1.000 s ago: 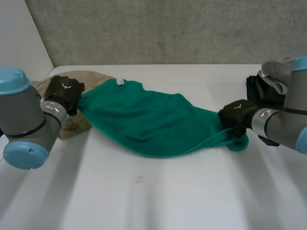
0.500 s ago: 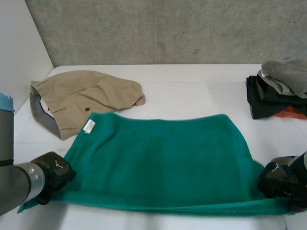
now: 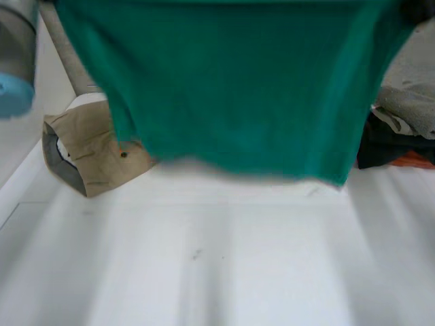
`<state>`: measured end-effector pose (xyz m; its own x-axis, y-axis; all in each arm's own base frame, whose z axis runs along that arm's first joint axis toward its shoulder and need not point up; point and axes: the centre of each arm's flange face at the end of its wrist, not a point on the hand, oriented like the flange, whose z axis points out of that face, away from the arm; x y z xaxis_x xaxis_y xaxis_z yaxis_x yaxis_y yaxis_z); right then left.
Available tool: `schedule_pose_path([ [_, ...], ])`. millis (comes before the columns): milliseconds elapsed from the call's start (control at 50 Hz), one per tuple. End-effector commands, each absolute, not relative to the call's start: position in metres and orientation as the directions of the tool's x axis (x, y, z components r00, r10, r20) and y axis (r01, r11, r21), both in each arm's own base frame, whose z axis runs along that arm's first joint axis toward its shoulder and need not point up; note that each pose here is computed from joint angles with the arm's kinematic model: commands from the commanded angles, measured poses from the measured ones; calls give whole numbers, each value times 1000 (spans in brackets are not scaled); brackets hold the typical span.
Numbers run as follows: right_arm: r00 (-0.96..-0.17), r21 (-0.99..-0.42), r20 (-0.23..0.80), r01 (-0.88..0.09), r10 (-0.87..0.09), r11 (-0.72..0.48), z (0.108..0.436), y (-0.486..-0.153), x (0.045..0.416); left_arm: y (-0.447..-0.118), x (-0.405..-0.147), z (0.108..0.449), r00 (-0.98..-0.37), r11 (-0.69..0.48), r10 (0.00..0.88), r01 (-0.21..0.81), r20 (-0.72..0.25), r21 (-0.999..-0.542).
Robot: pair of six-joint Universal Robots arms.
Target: Fold the laundry.
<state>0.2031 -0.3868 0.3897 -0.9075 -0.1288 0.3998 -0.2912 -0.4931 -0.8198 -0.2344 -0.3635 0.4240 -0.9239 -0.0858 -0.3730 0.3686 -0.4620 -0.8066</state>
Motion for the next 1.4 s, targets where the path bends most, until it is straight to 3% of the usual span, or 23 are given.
schedule_pose_path([
  [20, -942, -789, 312, -186, -120, -585, 398, -379, 201, -366, -231, 432, -943, -526, -106, 323, -316, -787],
  [240, -883, -912, 369, -286, -288, -294, 318, -381, 214, -377, -236, 350, -907, -352, 15, 390, -421, -851],
  [340, -832, -920, 390, -369, -393, -132, 266, -373, 218, -371, -238, 289, -871, -207, 113, 451, -479, -868],
  [420, -790, -893, 396, -450, -467, 3, 226, -360, 210, -354, -238, 243, -814, -90, 200, 540, -546, -837],
  [500, -746, -831, 395, -539, -537, 138, 203, -339, 197, -328, -231, 207, -735, 17, 289, 644, -613, -765],
  [580, -685, -722, 397, -644, -610, 254, 200, -311, 178, -293, -219, 186, -650, 112, 389, 737, -653, -666],
  [640, -612, -597, 374, -734, -696, 325, 205, -284, 160, -257, -209, 177, -578, 185, 494, 800, -650, -571],
  [700, -510, -444, 313, -824, -801, 351, 208, -259, 141, -214, -200, 170, -501, 259, 629, 856, -595, -447],
  [760, -397, -360, 293, -889, -870, 284, 209, -248, 132, -186, -195, 169, -467, 302, 711, 878, -525, -371],
  [780, -380, -355, 299, -896, -875, 268, 209, -247, 132, -183, -195, 171, -463, 301, 720, 879, -517, -369],
  [840, -396, -380, 338, -887, -854, 262, 208, -252, 137, -182, -199, 173, -458, 290, 727, 880, -511, -376],
  [940, -457, -454, 396, -851, -797, 262, 202, -272, 145, -203, -213, 182, -478, 252, 681, 865, -555, -435],
  [1120, -615, -672, 491, -718, -617, 181, 189, -333, 174, -288, -242, 198, -617, 194, 491, 766, -615, -613],
  [1200, -661, -725, 527, -678, -535, 124, 184, -360, 184, -319, -253, 198, -650, 161, 422, 740, -632, -653],
  [1300, -678, -731, 594, -679, -434, 61, 176, -391, 192, -350, -265, 190, -664, 153, 358, 735, -656, -661],
  [1400, -674, -729, 621, -684, -399, 21, 164, -407, 205, -370, -274, 179, -665, 153, 320, 739, -674, -656],
])
